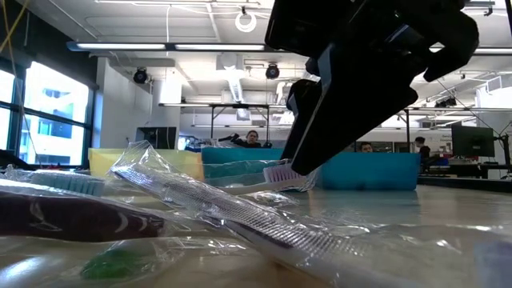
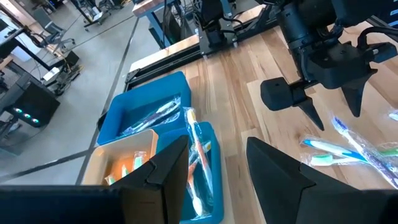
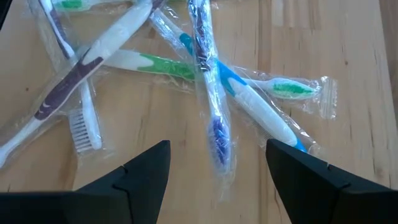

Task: Pick & Place Toothbrushes
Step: Put the purple toothbrush into the blue bin

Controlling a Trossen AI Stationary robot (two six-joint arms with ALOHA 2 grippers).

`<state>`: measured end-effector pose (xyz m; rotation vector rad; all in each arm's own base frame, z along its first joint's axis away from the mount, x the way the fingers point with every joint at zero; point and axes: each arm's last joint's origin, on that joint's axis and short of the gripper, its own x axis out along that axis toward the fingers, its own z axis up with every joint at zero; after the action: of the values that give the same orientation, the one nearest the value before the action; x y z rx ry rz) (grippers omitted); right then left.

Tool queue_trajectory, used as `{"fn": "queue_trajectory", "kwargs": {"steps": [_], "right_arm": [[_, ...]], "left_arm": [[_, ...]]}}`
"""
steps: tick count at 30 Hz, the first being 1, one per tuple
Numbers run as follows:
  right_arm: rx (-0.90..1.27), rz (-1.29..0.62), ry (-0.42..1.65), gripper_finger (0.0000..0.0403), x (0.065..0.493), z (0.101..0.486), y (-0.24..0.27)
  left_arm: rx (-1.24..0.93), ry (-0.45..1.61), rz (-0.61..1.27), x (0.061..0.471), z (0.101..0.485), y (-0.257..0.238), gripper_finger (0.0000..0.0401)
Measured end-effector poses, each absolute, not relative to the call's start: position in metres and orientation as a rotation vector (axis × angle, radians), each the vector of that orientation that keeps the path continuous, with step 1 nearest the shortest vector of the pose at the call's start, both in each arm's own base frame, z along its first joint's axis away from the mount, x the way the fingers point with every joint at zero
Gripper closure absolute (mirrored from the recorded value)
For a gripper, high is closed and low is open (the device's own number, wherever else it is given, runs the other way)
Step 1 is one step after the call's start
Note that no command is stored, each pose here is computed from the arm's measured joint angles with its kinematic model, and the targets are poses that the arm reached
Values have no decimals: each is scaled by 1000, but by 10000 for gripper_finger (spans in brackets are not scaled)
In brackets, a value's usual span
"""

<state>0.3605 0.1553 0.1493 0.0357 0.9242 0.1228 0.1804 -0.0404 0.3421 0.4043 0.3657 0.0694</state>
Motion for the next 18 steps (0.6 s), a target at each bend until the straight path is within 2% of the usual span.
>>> {"fn": "queue_trajectory", "kwargs": {"steps": [9, 18], "right_arm": [[56, 156, 914, 147, 366, 139, 159], [60, 149, 915, 205, 368, 130, 160]], "left_arm": [[403, 366, 70, 180, 342, -40, 244], [406, 380, 67, 180, 341, -40, 244]]}}
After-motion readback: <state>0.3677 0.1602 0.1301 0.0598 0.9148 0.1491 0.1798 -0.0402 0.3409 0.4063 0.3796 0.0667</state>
